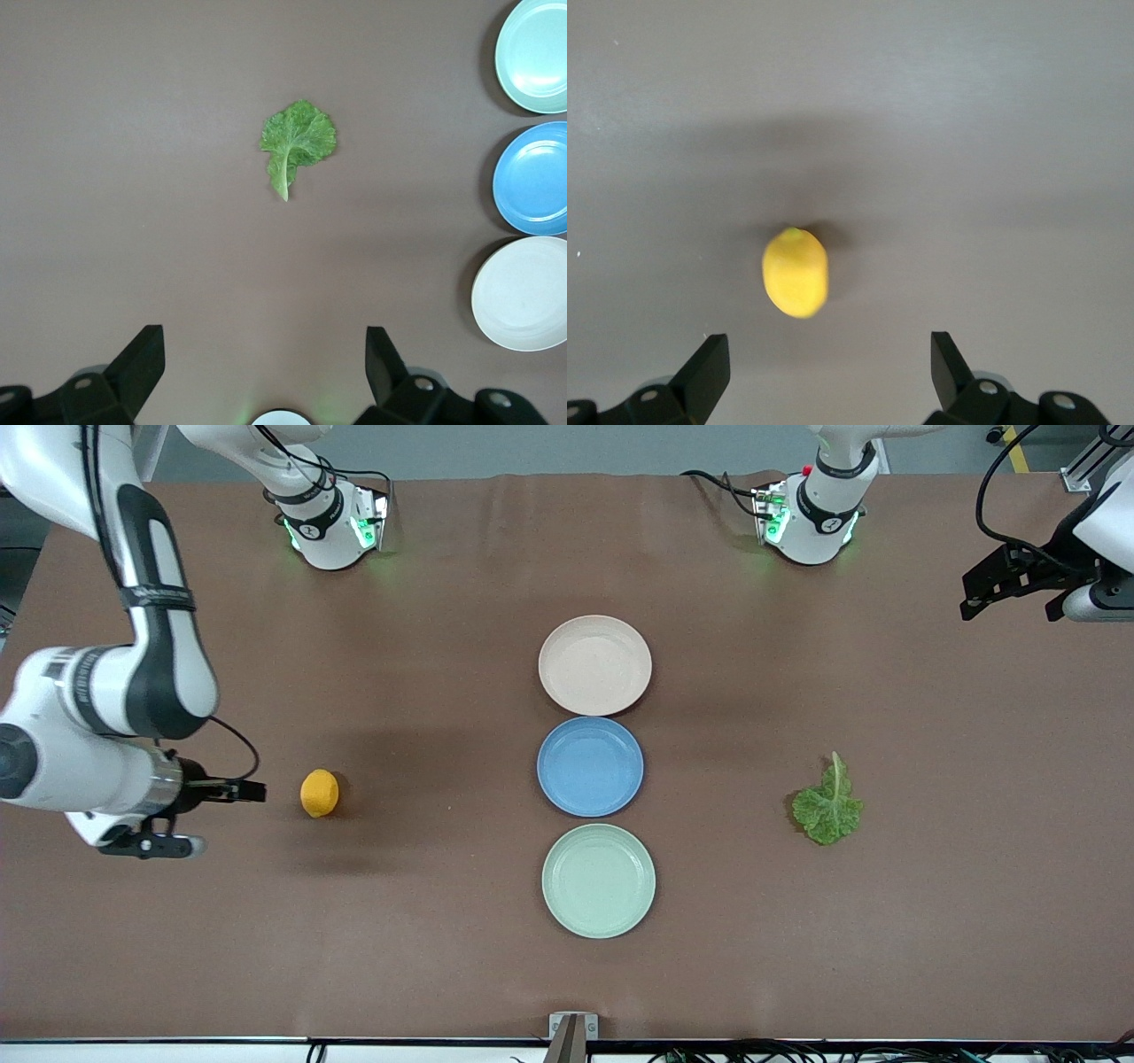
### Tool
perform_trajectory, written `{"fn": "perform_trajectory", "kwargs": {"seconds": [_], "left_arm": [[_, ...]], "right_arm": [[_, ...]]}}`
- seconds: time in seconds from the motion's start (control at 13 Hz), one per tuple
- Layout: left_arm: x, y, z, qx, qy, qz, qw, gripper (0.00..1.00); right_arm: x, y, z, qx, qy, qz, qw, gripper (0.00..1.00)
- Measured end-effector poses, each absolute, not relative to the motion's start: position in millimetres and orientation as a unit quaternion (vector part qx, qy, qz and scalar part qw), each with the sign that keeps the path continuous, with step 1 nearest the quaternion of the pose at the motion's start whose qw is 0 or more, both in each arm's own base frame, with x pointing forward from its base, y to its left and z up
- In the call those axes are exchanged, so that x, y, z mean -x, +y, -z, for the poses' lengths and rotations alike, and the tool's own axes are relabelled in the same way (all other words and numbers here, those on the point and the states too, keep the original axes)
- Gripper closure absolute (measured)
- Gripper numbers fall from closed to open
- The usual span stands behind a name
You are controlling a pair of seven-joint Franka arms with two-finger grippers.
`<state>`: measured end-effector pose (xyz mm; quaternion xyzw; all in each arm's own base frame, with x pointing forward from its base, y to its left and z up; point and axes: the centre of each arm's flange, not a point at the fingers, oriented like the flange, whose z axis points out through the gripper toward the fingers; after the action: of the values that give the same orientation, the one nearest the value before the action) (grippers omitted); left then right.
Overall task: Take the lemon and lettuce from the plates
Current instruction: 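Release the lemon on the table and withdraw the right gripper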
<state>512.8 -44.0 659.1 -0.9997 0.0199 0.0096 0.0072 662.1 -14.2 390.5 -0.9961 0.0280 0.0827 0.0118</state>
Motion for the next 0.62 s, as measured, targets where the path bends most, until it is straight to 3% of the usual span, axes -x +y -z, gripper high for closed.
{"fn": "perform_trajectory", "kwargs": {"seconds": [0.31,0.62], "left_arm": [[-513,-46,-659,1.0,0.021,-0.01,-0.002,0.0],[-513,-48,-659,1.0,0.021,-0.01,-0.007,0.0]], "right_arm": [[-648,-56,-450,0.997,0.025,-0.07,0.018,0.0],[-647,-59,-501,0.998,0.014,-0.051,-0.018,0.0]]}}
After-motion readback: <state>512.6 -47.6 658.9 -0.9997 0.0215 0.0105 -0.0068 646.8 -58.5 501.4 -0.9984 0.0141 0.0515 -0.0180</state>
